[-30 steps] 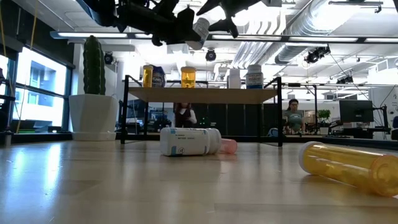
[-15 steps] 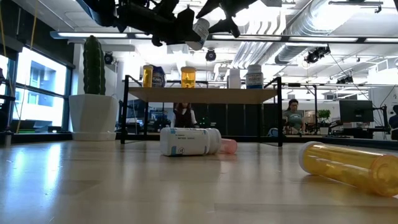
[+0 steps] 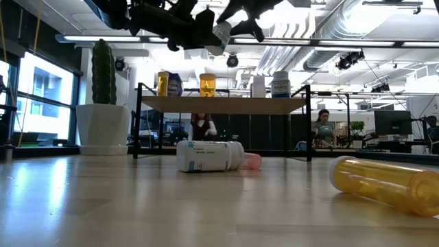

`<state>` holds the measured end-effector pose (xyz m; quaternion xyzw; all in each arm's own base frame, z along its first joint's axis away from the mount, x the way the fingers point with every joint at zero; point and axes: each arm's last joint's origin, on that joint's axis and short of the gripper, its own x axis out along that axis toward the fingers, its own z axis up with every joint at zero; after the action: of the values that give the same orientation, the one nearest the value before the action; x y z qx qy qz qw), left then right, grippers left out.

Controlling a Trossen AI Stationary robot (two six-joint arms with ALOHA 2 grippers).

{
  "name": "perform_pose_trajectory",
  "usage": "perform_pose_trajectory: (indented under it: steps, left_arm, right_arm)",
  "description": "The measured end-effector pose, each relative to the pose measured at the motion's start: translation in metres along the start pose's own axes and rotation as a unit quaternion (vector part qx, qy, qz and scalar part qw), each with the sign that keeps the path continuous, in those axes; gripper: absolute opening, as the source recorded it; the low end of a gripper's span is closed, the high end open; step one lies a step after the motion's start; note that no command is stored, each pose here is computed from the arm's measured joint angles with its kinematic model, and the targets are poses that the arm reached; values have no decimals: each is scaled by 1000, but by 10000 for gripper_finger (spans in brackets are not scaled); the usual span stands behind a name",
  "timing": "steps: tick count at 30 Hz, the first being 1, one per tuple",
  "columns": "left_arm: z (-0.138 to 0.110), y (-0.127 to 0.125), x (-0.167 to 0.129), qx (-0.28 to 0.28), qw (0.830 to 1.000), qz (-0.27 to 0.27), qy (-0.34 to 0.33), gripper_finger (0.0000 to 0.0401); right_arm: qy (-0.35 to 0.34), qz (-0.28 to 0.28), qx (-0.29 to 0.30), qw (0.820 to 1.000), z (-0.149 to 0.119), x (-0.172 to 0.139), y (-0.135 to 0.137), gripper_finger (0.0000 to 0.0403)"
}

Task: Pick and place medicine bottles onto shelf by color
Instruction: Put the top big white pill bottle on the shelf

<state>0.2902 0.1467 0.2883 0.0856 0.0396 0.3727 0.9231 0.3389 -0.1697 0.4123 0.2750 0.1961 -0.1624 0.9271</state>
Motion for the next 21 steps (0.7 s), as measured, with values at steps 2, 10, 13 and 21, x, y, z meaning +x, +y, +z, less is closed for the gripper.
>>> perform_pose_trajectory:
  steps: [2,10,13,21]
  left_arm:
    - [0,0,0,0,1000,0,0,152]
    - [0,0,0,0,1000,0,1,157]
    - [0,0,0,0,1000,-1,2,164]
    - [-5,-1,0,10,1000,-6,25,196]
  right_arm:
    - [0,0,1,1000,0,0,0,172]
    - [2,-4,4,1000,-1,0,0,161]
    - [2,-6,5,1000,-1,0,0,160]
    - [1,-25,8,1000,-2,1,-2,158]
